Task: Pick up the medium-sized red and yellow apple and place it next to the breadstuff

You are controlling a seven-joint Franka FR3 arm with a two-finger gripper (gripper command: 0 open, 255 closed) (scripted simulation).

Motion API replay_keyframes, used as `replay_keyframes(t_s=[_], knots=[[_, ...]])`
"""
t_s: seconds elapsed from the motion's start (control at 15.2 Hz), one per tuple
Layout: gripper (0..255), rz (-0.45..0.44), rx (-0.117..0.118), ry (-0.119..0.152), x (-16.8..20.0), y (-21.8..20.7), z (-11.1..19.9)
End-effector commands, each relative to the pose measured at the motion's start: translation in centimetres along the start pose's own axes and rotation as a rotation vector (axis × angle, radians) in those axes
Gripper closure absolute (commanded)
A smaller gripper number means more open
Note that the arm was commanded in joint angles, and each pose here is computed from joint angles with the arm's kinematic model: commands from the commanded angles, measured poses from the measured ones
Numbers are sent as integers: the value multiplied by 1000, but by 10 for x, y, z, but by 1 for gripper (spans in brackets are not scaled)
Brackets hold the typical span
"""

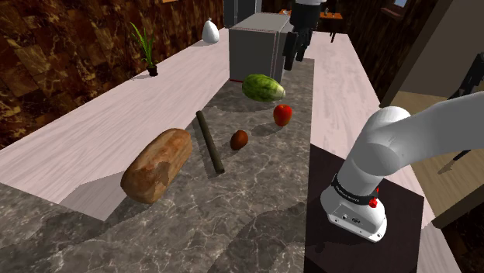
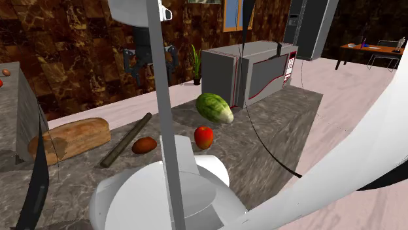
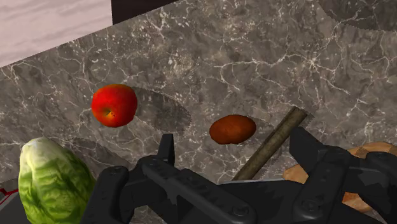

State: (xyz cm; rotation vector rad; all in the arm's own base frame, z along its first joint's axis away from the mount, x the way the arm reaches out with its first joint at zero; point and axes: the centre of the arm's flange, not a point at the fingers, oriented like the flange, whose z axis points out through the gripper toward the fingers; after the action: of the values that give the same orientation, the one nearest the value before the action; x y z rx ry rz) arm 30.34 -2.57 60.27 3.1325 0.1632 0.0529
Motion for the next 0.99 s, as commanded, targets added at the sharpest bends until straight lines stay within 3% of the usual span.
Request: replay_keyframes(t_s=[0.0, 0.92], knots=[[0, 0, 0, 0, 0, 0, 0], [0, -83, 7, -8, 42, 123, 133]])
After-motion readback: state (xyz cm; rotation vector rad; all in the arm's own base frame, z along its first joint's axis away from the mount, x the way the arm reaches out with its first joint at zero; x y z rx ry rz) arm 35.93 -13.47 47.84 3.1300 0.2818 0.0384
